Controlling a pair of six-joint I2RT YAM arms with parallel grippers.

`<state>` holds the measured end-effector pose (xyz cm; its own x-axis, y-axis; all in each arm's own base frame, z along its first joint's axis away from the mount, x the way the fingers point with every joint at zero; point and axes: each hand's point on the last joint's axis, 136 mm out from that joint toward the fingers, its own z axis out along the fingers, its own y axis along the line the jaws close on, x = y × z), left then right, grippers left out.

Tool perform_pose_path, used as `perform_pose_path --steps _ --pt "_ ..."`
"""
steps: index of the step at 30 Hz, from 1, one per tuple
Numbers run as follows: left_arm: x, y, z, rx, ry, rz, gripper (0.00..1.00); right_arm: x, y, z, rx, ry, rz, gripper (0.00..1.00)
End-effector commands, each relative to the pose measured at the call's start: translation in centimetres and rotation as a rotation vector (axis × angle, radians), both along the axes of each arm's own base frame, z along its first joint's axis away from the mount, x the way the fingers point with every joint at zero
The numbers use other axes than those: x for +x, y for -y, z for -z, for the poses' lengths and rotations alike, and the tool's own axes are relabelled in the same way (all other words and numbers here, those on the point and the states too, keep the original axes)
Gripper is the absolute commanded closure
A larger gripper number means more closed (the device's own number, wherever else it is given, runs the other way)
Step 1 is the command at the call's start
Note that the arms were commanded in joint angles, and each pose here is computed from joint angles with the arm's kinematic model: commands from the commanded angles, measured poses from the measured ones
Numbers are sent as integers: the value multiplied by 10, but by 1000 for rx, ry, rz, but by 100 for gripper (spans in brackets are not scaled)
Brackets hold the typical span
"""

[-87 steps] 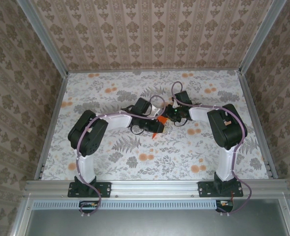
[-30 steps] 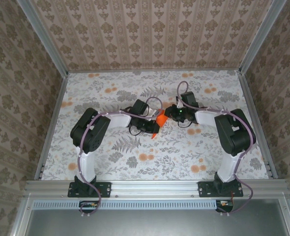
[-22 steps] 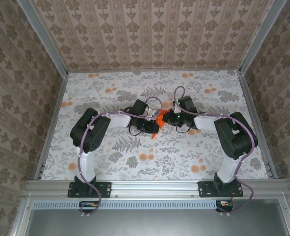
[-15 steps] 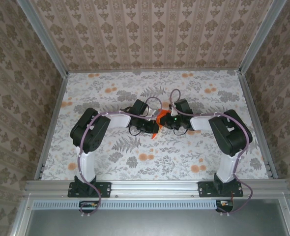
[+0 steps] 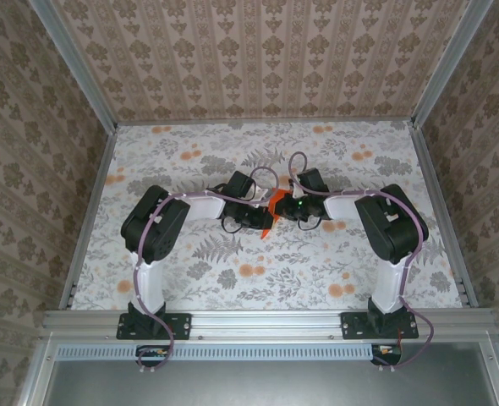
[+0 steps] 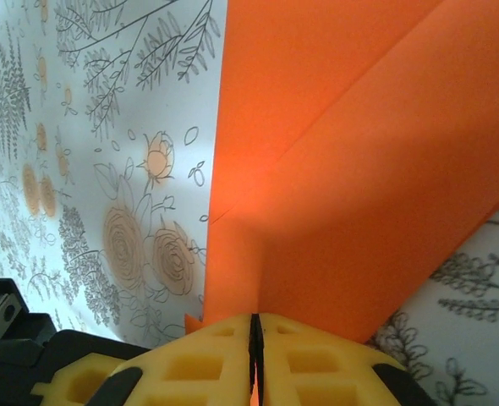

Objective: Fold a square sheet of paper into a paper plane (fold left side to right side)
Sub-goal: Fold the wing for the fifth time at the center of the table.

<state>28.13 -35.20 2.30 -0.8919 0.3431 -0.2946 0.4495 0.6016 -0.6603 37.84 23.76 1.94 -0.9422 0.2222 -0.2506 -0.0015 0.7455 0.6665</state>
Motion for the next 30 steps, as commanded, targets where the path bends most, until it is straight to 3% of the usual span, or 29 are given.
perform_pose_path --steps 1,30 --pt "-22 -26 37 131 -135 -30 89 10 15 11 -77 -3 17 89" --pt "-23 -27 40 138 -148 -30 90 65 70 16 -131 -14 92 88"
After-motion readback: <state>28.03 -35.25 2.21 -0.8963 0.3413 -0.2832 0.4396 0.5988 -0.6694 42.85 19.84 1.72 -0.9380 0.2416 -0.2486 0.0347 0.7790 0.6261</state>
